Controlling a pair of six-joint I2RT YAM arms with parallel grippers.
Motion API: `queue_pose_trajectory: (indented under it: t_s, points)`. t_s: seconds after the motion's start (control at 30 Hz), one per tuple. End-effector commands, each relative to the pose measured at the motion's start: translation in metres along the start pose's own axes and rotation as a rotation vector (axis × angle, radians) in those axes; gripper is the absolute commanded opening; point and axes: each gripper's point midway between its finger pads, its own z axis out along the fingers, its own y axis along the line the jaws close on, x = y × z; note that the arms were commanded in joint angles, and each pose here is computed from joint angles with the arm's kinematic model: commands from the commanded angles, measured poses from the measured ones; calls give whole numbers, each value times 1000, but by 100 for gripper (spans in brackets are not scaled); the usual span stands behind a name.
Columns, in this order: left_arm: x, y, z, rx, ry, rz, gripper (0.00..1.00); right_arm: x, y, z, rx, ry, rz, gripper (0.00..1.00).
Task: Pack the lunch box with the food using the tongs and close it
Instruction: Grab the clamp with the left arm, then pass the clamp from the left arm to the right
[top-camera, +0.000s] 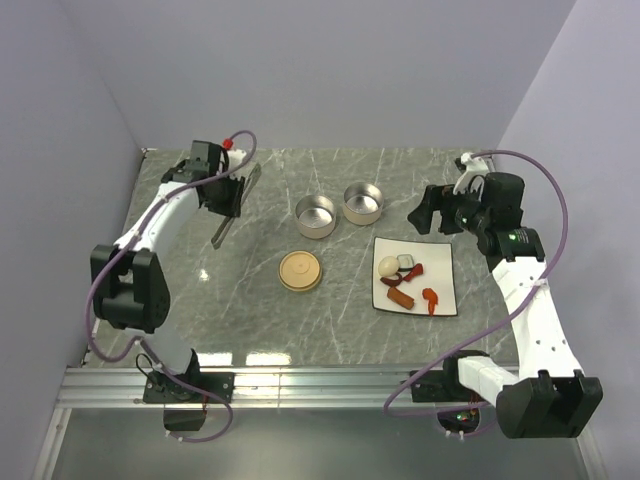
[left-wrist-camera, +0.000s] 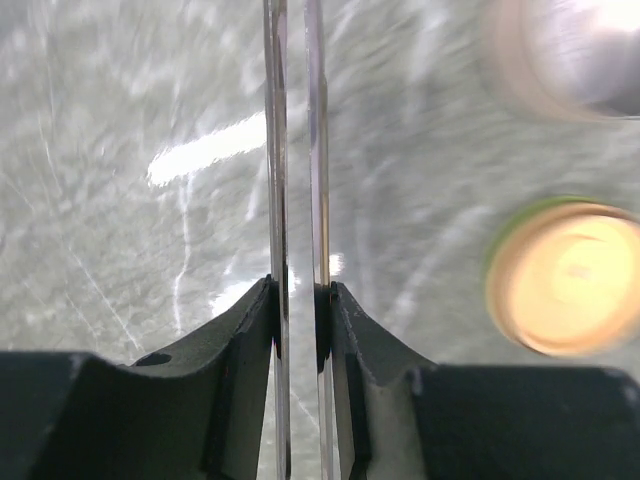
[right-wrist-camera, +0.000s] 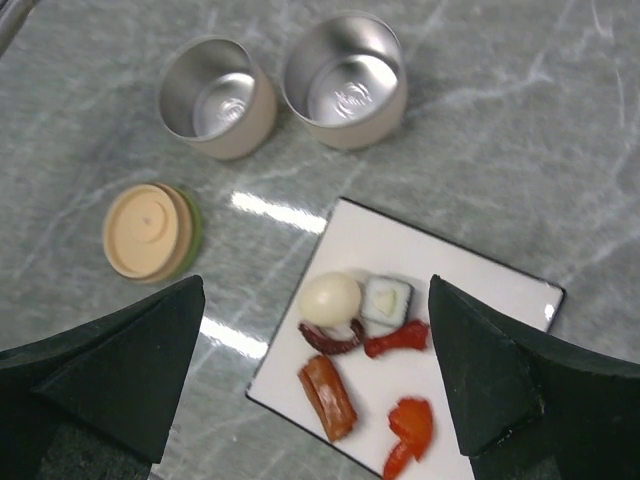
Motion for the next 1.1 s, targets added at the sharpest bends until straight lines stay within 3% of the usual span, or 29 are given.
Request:
queue_pose_trajectory:
  t_s: [0.0,0.1,0.27,0.43,0.77,1.07]
  points:
    - [-36,-34,-59,156,-135,40,32,-48,42,-7,-160,-164,-60,100]
    - [-41,-54,-82,248,-145,26,32,-67,45,-10,-127,-253,-256,100]
    - [-40,-89,-117,409,-160,19,32,-77,61,-18,-93,-295,-667,100]
    - [-28,-140,-145,570,-180,114,33,-79,84,-34,-115,-354,-901,100]
    - [-4,-195,-170,762,-143,250,34,-38,178,-51,-290,-598,-1460,97]
    - [15,-220,-166,798,-77,324,36,-3,240,-12,-384,-612,-1721,92]
